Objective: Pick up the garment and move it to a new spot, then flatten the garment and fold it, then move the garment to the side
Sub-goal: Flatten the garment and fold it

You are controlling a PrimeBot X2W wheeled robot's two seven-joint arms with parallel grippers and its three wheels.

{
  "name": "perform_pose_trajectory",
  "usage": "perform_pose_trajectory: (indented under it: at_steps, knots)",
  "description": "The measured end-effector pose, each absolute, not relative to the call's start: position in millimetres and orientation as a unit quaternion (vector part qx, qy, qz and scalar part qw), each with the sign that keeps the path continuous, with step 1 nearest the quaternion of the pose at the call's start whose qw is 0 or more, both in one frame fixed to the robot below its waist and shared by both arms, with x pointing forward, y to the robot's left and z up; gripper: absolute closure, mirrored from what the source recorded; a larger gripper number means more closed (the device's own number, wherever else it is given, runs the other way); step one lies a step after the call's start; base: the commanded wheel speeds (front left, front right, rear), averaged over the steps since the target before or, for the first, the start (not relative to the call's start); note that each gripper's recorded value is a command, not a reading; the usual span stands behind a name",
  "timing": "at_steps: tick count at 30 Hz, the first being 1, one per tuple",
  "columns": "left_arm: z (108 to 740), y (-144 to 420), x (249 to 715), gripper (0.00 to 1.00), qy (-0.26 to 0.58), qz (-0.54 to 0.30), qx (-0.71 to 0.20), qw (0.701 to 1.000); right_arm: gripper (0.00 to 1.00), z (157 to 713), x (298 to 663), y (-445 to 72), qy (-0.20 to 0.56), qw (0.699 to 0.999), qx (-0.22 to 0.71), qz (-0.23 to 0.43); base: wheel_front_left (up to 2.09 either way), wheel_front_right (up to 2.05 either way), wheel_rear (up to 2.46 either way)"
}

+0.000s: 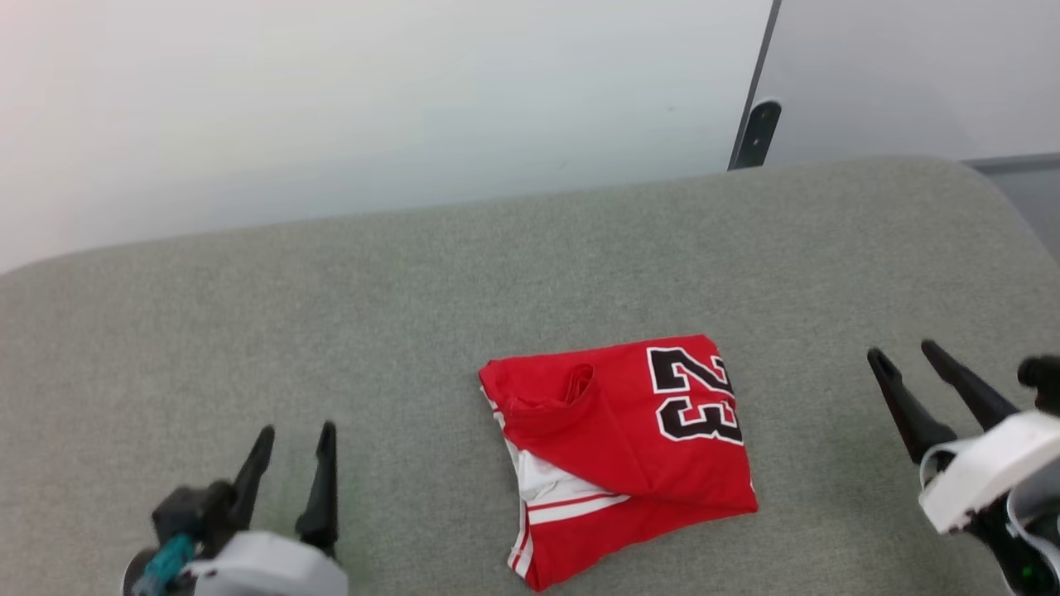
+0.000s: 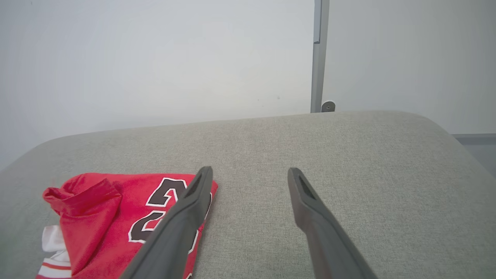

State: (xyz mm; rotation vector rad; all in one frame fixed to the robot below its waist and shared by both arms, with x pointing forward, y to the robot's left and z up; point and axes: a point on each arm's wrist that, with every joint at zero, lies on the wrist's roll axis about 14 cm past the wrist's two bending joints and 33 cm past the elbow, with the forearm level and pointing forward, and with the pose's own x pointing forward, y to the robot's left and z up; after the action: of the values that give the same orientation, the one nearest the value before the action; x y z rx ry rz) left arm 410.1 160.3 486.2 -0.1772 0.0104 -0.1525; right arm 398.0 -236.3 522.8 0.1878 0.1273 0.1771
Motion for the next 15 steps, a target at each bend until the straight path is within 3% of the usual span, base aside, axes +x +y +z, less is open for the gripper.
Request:
perform_pose_trajectory:
  at_steps: [15]
  knots:
    - [491, 182, 344, 0.0, -0.006, -0.027, -0.087, 0.996, 0.0, 520, 354, -242, 0.038, 0.992, 0.101, 0.067, 0.0, 0.0, 0.0]
